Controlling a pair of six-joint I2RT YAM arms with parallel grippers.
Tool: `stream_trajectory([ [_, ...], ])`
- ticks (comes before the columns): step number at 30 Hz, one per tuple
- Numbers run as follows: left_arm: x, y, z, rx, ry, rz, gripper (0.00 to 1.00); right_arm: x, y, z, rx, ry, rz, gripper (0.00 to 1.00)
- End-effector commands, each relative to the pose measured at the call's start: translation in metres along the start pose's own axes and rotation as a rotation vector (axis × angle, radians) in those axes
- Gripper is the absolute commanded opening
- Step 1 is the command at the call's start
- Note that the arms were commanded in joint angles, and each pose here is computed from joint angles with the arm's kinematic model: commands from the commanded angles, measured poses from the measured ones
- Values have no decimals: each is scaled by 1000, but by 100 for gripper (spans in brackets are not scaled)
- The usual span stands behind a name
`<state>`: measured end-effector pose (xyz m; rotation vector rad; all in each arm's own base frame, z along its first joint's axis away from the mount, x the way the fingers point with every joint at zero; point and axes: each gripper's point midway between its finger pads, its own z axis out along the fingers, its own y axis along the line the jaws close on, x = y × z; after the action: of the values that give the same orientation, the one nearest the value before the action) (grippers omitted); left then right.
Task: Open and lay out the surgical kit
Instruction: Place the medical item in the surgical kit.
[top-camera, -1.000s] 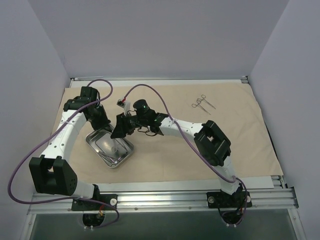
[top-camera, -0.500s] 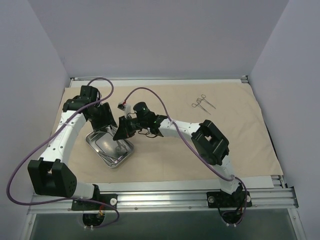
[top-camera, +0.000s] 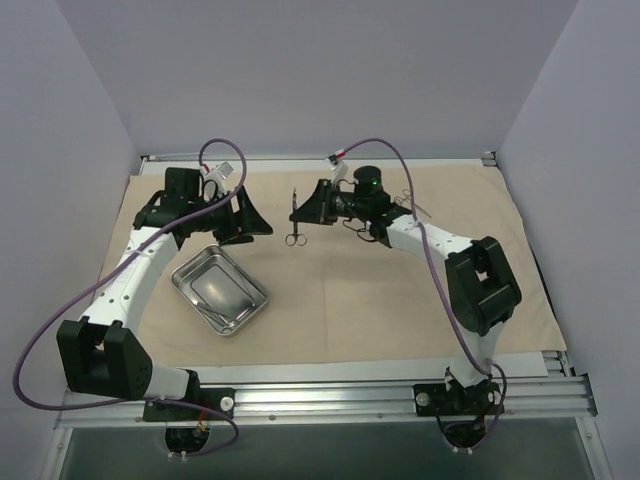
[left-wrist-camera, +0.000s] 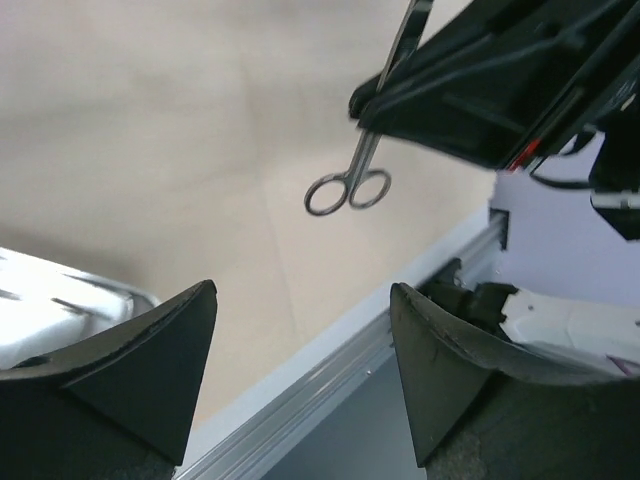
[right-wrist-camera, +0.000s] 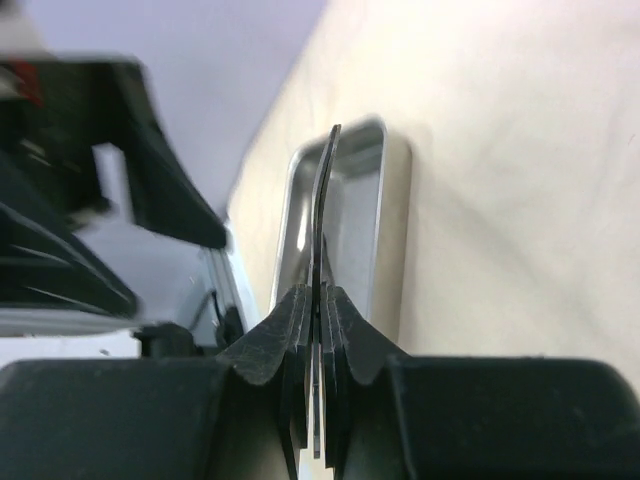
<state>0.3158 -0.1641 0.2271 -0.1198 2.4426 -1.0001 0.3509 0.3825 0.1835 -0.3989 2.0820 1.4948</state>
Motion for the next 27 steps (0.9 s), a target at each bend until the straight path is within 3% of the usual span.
stream_trajectory([
  [1, -7, -69, 4, 317, -5, 161, 78, -65, 61, -53, -163, -171, -64, 0],
  [5, 0, -95, 13, 360, 10, 253, 80, -96, 84, -88, -248, -291, -66, 0],
  [9, -1, -115, 19, 418, 10, 305, 80, -104, 102, -101, -281, -329, -68, 0],
  [21, 5, -147, 18, 609, 46, 326, 79, -99, 109, -110, -283, -337, -85, 0],
  [24, 7, -150, 19, 637, 52, 320, 76, -98, 114, -112, -305, -337, -84, 0],
  [27, 8, -152, 21, 645, 62, 313, 65, -95, 114, -112, -315, -329, -79, 0],
])
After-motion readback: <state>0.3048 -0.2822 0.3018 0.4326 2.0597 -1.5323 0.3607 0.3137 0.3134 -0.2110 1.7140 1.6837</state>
